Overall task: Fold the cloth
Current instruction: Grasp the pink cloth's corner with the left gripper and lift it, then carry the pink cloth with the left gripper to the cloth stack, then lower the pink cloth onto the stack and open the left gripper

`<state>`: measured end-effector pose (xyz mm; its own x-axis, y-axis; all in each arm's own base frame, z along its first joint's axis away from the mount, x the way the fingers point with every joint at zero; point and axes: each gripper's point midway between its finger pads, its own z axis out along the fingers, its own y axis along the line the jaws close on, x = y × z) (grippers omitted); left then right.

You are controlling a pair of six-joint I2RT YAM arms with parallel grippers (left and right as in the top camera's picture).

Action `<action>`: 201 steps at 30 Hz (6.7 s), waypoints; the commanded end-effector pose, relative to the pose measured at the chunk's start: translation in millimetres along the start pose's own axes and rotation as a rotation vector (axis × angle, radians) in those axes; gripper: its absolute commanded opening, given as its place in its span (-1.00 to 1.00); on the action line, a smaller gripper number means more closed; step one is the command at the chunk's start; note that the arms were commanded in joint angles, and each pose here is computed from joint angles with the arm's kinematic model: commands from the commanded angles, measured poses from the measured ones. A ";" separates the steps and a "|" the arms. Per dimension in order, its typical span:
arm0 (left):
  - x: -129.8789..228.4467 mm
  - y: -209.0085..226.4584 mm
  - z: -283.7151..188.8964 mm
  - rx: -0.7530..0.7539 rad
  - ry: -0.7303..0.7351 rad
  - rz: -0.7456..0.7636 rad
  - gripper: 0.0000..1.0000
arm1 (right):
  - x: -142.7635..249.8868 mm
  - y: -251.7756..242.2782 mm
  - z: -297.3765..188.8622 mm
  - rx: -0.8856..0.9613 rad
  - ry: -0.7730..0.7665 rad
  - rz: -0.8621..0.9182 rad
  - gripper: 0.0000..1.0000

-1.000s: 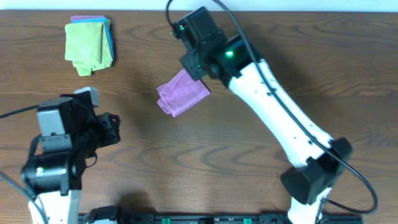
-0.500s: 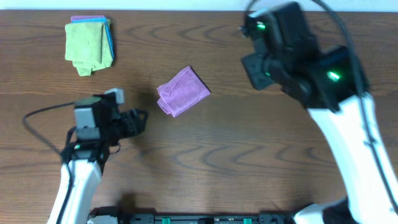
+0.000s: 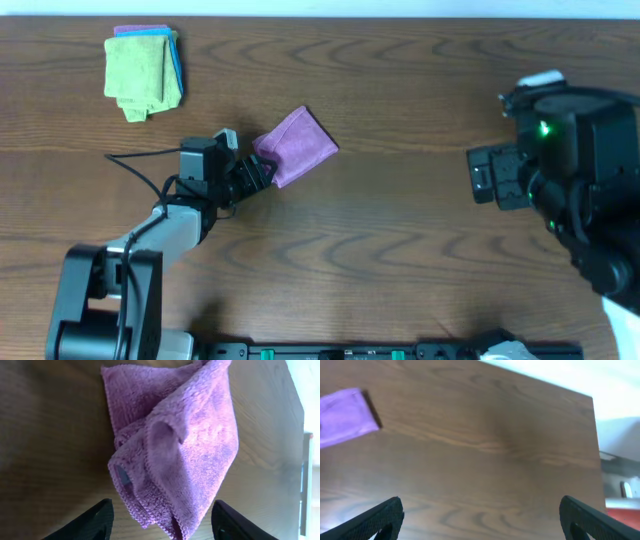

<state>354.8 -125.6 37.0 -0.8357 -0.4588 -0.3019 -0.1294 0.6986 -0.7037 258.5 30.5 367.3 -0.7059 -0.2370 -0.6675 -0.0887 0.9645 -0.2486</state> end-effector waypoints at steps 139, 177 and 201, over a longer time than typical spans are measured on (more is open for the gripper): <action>-94.6 -110.7 109.8 -0.003 0.094 0.123 -0.89 | 4.6 1.1 38.9 0.047 -0.021 -0.017 0.98; -322.7 -65.7 -172.3 -0.153 -0.600 0.158 -0.89 | 5.9 8.9 39.0 0.001 -0.017 -0.019 0.98; -335.8 23.7 -139.7 -0.356 -0.552 0.177 -0.89 | 8.4 12.4 45.3 -0.007 0.011 -0.028 0.99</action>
<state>553.7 113.5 212.8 -0.4846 -0.4850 -0.7280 -0.2624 0.8745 -0.4080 280.7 36.6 330.3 -0.7018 -0.2529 -0.6659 -0.1073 0.9617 -0.2522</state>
